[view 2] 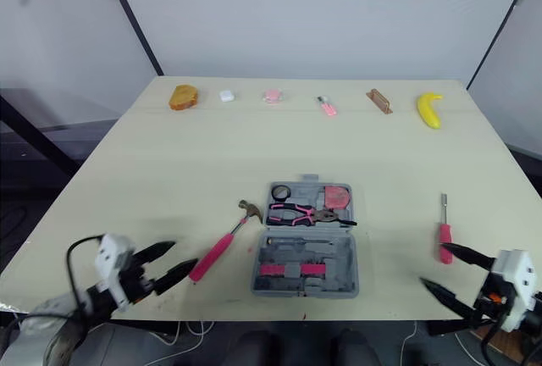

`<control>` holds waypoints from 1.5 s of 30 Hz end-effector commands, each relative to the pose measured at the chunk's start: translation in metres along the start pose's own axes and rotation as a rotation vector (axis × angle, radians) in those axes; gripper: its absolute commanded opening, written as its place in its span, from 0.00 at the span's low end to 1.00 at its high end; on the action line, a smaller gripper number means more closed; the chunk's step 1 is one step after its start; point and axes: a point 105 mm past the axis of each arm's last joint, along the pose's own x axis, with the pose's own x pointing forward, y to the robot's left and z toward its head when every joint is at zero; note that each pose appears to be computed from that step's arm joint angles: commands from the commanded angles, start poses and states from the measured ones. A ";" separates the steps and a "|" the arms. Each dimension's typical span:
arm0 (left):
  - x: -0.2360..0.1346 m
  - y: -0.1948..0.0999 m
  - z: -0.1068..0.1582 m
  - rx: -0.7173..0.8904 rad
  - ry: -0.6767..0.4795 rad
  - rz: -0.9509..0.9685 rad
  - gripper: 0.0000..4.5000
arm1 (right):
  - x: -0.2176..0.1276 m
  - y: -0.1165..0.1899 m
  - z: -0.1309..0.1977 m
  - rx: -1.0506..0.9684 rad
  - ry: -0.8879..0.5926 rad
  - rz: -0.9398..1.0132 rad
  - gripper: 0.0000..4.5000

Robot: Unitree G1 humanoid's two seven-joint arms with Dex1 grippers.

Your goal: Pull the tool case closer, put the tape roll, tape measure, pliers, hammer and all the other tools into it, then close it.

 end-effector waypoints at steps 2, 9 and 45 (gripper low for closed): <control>0.028 -0.001 0.026 0.055 0.114 0.029 0.98 | 0.026 0.011 0.036 -0.089 -0.049 0.180 1.00; 0.074 -0.002 0.030 0.086 0.251 0.094 0.98 | 0.063 0.019 0.082 -0.181 -0.105 0.323 1.00; 0.119 -0.005 0.003 0.055 0.292 0.161 0.01 | 0.078 0.023 0.101 -0.163 -0.093 0.276 1.00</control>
